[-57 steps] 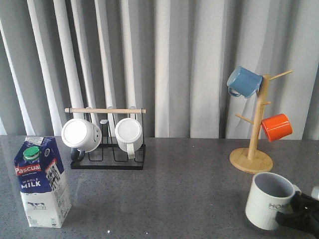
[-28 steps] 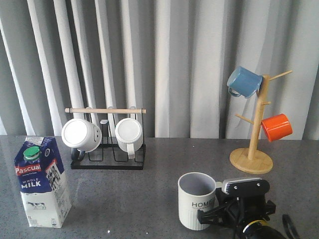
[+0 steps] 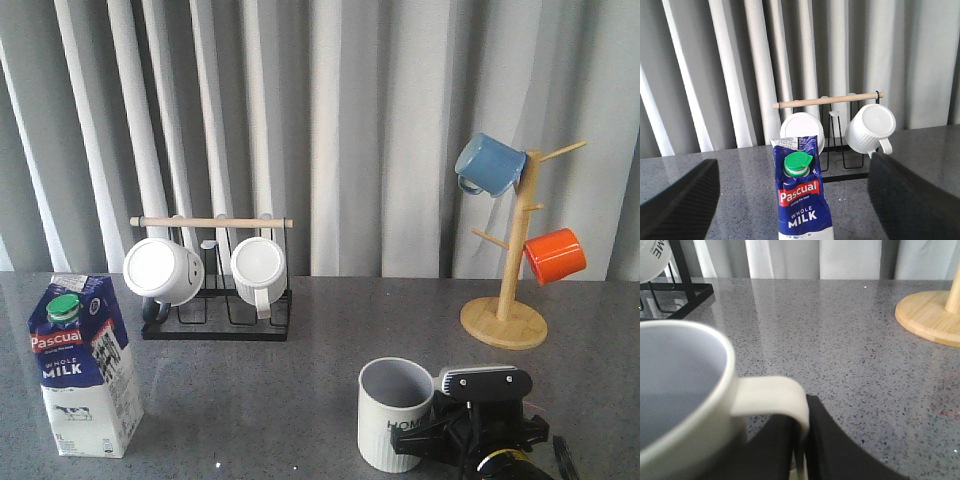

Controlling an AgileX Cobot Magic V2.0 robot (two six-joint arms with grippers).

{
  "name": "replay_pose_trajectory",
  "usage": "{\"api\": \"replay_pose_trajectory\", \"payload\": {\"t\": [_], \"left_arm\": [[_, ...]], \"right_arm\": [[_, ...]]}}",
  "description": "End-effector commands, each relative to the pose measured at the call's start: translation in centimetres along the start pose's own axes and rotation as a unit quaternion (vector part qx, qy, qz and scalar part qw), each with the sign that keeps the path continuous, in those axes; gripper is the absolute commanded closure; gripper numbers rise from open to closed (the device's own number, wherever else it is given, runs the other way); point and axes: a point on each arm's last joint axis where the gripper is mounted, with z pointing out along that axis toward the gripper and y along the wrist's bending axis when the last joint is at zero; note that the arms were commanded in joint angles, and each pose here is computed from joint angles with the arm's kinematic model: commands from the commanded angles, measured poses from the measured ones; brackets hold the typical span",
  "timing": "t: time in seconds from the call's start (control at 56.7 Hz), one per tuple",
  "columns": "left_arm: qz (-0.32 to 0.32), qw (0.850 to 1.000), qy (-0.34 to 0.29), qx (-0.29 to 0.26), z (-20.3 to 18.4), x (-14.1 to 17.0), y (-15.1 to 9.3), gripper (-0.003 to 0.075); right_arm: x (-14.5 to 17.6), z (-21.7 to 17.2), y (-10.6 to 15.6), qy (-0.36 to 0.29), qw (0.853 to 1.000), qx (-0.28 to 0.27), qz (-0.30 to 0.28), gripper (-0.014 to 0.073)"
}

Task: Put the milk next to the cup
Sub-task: 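Slide the white HOME mug toward the table center with the right gripper, then release the mug and withdraw the right gripper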

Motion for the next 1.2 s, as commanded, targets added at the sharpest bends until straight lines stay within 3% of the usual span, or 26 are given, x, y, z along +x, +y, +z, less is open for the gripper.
{"api": "replay_pose_trajectory", "payload": {"t": [0.0,0.229,0.565,0.812,1.024,1.182], "left_arm": [[-0.006,0.999,-0.052,-0.004,-0.1,-1.8,0.1,0.0133],[-0.006,0.999,-0.052,-0.004,-0.1,-1.8,0.1,0.0133],[-0.006,0.999,-0.052,-0.004,-0.1,-1.8,0.1,0.0133],[-0.006,0.999,-0.052,-0.004,-0.1,-1.8,0.1,0.0133],[-0.006,0.999,-0.052,-0.004,-0.1,-1.8,0.1,0.0133],[-0.006,0.999,-0.052,-0.004,-0.1,-1.8,0.1,0.0133]], "right_arm": [[-2.8,-0.2,0.4,-0.066,0.998,-0.014,-0.014,0.0456],[-2.5,-0.4,0.7,-0.049,0.998,-0.027,-0.025,0.0339],[-3.1,-4.3,-0.7,-0.051,0.996,-0.048,-0.056,0.033],[-8.2,-8.2,-4.2,-0.043,0.994,-0.037,-0.092,0.033],[-13.3,-13.6,-8.7,-0.113,0.99,0.036,-0.073,0.033],[-16.3,-18.6,-9.1,-0.184,0.979,0.063,-0.062,0.0358]]}}
